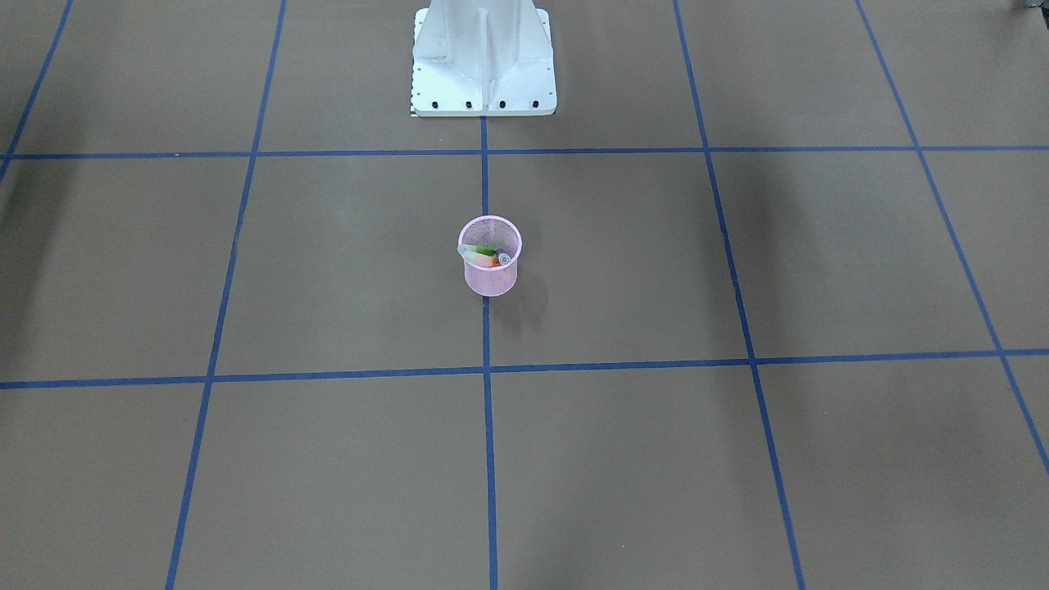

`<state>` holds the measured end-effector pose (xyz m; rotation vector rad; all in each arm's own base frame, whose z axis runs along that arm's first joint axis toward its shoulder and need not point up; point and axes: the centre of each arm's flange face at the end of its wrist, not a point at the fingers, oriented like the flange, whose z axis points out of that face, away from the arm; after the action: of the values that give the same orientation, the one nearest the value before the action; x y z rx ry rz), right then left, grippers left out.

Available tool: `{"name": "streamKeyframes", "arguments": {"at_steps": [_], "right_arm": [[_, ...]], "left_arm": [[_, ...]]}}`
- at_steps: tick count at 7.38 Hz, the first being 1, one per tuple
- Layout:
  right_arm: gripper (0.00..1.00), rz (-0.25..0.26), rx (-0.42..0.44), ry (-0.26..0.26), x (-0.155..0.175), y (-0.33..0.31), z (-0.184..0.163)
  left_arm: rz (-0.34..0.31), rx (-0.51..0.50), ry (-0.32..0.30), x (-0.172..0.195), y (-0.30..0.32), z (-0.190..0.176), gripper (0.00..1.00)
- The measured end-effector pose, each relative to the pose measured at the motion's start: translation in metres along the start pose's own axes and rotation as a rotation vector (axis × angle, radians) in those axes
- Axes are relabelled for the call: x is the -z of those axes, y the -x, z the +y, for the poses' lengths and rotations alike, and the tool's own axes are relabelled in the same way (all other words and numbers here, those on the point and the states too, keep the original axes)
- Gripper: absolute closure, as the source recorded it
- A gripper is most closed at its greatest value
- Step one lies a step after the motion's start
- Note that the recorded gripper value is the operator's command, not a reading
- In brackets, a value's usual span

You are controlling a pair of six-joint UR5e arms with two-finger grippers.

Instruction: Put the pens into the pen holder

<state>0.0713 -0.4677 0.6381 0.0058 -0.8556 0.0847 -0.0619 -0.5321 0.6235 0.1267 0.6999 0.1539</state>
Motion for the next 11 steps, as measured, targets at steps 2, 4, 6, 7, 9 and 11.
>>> {"name": "streamKeyframes", "arguments": {"at_steps": [2, 4, 6, 7, 9, 11], "right_arm": [[0.00, -0.006, 0.000, -0.002, 0.0011, -0.0040, 0.0008], [0.01, -0.008, 0.003, -0.003, 0.0018, -0.0059, 0.0014], [0.01, -0.008, 0.007, -0.006, 0.0028, -0.0054, 0.0016], [0.01, -0.007, 0.010, -0.009, 0.0040, -0.0040, 0.0013], [0.00, -0.007, 0.016, -0.014, 0.0065, -0.0013, 0.0008], [0.00, -0.006, 0.017, -0.016, 0.0070, -0.0007, 0.0006]], "left_arm": [[0.000, -0.005, -0.003, 0.0012, -0.0003, -0.0001, 0.00], [-0.001, -0.006, -0.004, 0.0020, -0.0001, 0.0005, 0.00], [-0.001, -0.005, -0.005, 0.0023, -0.0001, 0.0015, 0.00], [-0.001, -0.004, -0.006, 0.0027, 0.0000, 0.0021, 0.00], [-0.003, -0.003, -0.012, 0.0058, -0.0021, 0.0018, 0.00], [-0.003, -0.001, -0.013, 0.0068, -0.0025, 0.0022, 0.00]]}}
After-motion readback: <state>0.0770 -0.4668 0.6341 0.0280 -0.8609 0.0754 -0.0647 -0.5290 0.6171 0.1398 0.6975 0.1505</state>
